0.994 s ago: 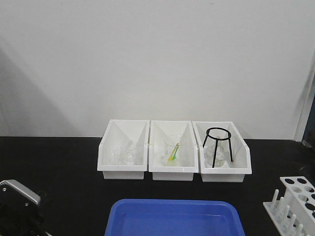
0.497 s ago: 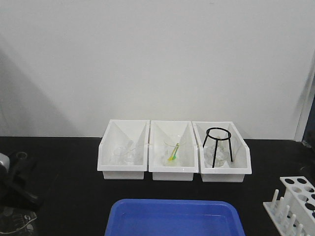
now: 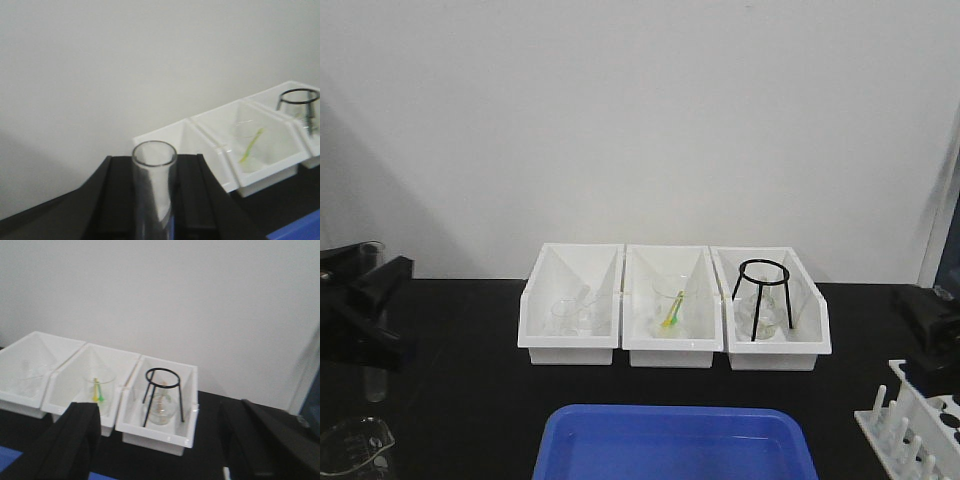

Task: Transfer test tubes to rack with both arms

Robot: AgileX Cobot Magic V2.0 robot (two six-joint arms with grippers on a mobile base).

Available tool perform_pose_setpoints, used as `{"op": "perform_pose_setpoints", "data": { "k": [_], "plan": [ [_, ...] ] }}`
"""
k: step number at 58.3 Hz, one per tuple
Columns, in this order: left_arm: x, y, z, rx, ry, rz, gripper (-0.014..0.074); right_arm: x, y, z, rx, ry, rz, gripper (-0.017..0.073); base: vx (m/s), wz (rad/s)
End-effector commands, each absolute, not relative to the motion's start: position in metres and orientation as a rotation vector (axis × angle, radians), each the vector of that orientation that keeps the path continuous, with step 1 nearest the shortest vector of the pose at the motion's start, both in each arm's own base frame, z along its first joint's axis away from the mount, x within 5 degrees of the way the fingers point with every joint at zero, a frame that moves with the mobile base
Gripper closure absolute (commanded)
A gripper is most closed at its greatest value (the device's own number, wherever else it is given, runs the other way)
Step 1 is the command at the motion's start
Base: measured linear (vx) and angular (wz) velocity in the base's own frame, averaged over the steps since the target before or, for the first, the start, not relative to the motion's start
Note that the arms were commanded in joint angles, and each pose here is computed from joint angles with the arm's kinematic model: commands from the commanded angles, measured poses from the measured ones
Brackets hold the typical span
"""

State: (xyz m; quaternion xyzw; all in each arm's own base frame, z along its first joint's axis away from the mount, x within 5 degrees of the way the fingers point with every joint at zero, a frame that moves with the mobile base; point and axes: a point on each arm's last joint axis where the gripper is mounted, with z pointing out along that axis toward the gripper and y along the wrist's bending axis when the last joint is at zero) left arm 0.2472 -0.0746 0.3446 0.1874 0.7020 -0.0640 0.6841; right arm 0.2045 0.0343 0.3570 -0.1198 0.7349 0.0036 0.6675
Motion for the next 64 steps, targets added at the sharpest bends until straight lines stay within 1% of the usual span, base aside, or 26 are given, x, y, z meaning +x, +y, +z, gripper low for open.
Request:
{"op": "perform_pose_setpoints", "data": {
  "k": [1, 6, 12, 25, 37, 46, 53, 64],
  "plan": [
    [0.233, -0.098, 0.373, 0.484, 1.384, -0.307, 0.0615, 0.205, 0.049, 0.372, -0.325, 1.555, 0.062, 0.0029, 0.00, 0.00],
    [0.226, -0.112, 0.376, 0.512, 1.351, -0.432, 0.0615, 0.207, 0.068, 0.366, -0.391, 1.572, 0.132, 0.0029, 0.00, 0.00],
    [0.224, -0.119, 0.375, 0.492, 1.360, -0.536, 0.0615, 0.208, 0.091, 0.359, -0.472, 1.579, 0.203, 0.0029, 0.00, 0.00],
    [0.222, -0.127, 0.373, 0.455, 1.382, -0.654, 0.0615, 0.206, 0.144, 0.344, -0.634, 1.520, 0.375, 0.0029, 0.00, 0.00],
    [0.213, -0.141, 0.372, 0.508, 1.388, -0.719, 0.0615, 0.201, 0.184, 0.331, -0.720, 1.454, 0.513, 0.0029, 0.00, 0.00],
    [0.207, -0.150, 0.371, 0.527, 1.397, -0.780, 0.0615, 0.202, 0.202, 0.321, -0.737, 1.427, 0.583, 0.0029, 0.00, 0.00],
    [0.203, -0.157, 0.369, 0.548, 1.412, -0.793, 0.0615, 0.206, 0.209, 0.318, -0.704, 1.381, 0.636, 0.0029, 0.00, 0.00],
    [0.202, -0.171, 0.359, 0.586, 1.448, -0.824, 0.0615, 0.210, 0.214, 0.313, -0.702, 1.364, 0.650, 0.0029, 0.00, 0.00]
  ]
}}
